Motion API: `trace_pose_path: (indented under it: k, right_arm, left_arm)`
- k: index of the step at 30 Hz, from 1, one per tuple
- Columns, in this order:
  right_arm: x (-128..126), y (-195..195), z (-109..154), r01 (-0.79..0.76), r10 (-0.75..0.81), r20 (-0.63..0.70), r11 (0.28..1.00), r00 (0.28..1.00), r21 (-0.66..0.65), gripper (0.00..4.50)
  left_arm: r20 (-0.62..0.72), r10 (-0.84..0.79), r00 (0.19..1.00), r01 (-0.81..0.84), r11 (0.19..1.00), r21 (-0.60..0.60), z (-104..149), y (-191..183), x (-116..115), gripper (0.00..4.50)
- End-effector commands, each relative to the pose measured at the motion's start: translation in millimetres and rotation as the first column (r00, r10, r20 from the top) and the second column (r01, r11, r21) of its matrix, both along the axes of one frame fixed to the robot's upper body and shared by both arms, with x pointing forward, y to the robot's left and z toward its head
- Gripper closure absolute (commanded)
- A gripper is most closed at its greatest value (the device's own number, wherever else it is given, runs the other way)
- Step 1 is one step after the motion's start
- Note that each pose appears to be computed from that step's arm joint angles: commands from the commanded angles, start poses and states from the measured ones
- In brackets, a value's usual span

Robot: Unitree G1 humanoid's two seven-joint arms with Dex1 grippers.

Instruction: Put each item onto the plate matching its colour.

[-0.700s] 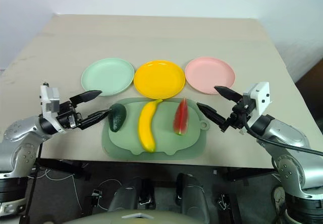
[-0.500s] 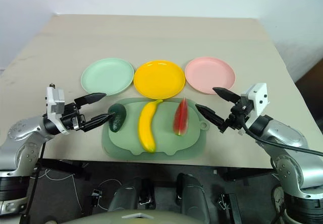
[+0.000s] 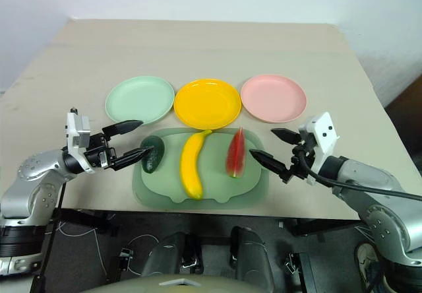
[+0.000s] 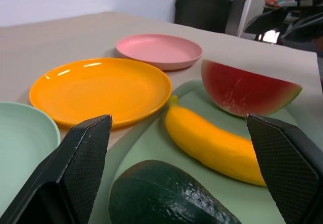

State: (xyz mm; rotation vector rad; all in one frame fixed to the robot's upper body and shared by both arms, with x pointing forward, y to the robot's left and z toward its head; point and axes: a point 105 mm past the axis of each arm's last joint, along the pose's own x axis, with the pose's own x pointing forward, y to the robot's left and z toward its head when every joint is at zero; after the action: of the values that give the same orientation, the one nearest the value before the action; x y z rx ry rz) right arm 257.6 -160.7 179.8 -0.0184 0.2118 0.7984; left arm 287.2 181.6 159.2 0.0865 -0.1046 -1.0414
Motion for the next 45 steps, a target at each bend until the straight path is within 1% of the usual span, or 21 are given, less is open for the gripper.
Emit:
trace_pose_path:
  k: [1, 4, 8, 11, 13, 19, 23, 29, 33, 37, 45]
  right_arm:
    - [0, 8, 10, -0.006, 0.007, -0.062, 1.0, 0.998, 0.02, 0.0]
    - [2, 16, 15, -0.023, 0.029, -0.123, 0.999, 0.992, 0.046, 0.0]
    - [4, 27, 14, -0.036, 0.046, -0.193, 0.998, 0.98, 0.056, 0.0]
    - [12, 40, 6, 0.005, 0.018, -0.295, 0.997, 0.955, 0.076, 0.0]
    - [15, 44, 0, 0.026, -0.002, -0.339, 0.997, 0.941, 0.066, 0.0]
    - [20, 46, -24, 0.066, -0.068, -0.432, 0.998, 0.899, -0.02, 0.0]
    - [27, 47, -30, 0.084, -0.099, -0.452, 0.995, 0.887, -0.053, 0.0]
    - [40, 48, -52, 0.104, -0.184, -0.463, 0.976, 0.867, -0.194, 0.0]
    - [45, 46, -57, 0.109, -0.215, -0.463, 0.963, 0.86, -0.246, 0.0]
    - [45, 51, -56, 0.073, -0.192, -0.452, 0.961, 0.871, -0.267, 0.0]
    - [37, 50, -66, -0.007, -0.183, -0.404, 0.906, 0.896, -0.424, 0.0]
  left_arm:
    - [0.052, -0.031, 0.998, 0.03, 0.999, 0.03, 5, -6, 0, 0.04]
    - [0.057, -0.041, 0.998, 0.039, 0.999, 0.027, 6, -8, 1, 0.04]
    - [0.06, -0.043, 0.997, 0.041, 0.999, 0.031, 4, -9, 4, 0.04]
    - [0.067, -0.041, 0.997, 0.04, 0.999, 0.03, 5, -8, 7, 0.04]
    - [0.075, -0.044, 0.996, 0.042, 0.999, 0.026, 5, -11, 9, 0.04]
    - [0.085, -0.064, 0.994, 0.062, 0.998, 0.026, 3, -19, 7, 0.04]
    - [0.093, -0.053, 0.994, 0.05, 0.998, 0.025, 6, -17, 6, 0.04]
    - [0.1, -0.036, 0.994, 0.034, 0.999, 0.023, 8, -17, 8, 0.04]
    - [0.102, -0.029, 0.994, 0.027, 0.999, 0.019, 8, -18, 8, 0.04]
    - [0.1, -0.022, 0.995, 0.02, 1.0, 0.019, 7, -16, 7, 0.04]
    - [0.102, -0.004, 0.995, 0.002, 1.0, 0.022, 4, -11, 10, 0.04]
